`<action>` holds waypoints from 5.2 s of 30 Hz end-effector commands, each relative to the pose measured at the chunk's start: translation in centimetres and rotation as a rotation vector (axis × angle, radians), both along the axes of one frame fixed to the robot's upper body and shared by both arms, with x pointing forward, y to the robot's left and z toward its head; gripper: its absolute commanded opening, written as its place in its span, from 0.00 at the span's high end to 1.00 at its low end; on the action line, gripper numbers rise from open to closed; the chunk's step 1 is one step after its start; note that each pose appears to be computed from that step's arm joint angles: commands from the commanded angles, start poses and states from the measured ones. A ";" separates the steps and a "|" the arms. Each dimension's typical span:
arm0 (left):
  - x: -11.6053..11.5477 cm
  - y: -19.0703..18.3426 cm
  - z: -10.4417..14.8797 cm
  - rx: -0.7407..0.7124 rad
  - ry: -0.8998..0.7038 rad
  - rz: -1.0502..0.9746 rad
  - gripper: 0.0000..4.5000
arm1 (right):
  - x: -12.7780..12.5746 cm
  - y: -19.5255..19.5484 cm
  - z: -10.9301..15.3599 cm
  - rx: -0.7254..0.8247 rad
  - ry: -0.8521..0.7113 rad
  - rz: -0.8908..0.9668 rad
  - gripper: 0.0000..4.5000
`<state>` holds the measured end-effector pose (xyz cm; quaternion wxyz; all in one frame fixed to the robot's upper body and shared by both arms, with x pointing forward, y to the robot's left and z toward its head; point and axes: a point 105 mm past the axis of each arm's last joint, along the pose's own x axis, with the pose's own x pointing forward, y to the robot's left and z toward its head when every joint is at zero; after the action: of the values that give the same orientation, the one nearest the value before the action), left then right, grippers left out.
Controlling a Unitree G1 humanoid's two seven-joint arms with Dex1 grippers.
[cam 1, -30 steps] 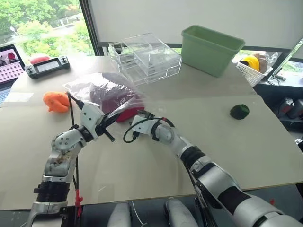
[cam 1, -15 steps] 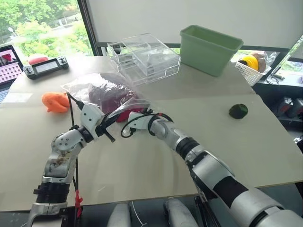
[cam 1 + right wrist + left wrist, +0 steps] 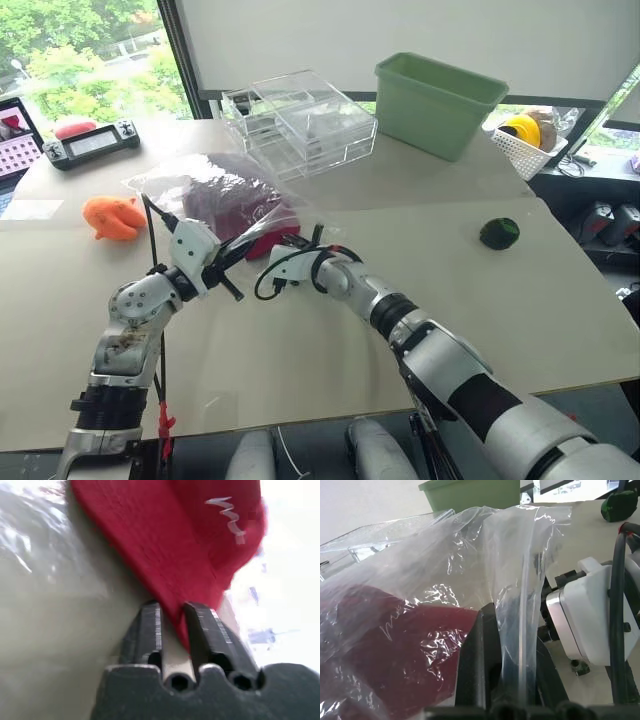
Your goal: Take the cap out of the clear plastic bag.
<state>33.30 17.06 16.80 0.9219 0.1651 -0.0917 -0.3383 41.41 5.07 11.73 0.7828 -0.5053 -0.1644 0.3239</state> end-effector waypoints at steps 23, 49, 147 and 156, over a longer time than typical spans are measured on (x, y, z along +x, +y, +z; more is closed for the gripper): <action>-0.4 -1.0 0.2 0.006 -0.011 -0.028 1.00 | -5.0 -5.3 1.4 0.229 -0.035 0.089 0.99; 0.4 -0.4 0.3 0.029 -0.114 0.019 1.00 | -18.5 -18.5 13.6 0.793 0.590 0.313 0.99; -0.2 12.0 -5.4 -0.553 0.132 0.980 0.00 | -8.0 -24.5 2.3 0.924 0.310 -0.463 0.00; 0.1 15.4 -7.8 -0.371 0.114 1.104 0.00 | -7.8 -27.5 0.5 0.771 0.199 -0.636 0.00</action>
<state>33.28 31.75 8.62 0.9800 -0.0066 0.0137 0.1984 33.75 -22.08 11.28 0.9868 -0.1567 -0.0107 0.0403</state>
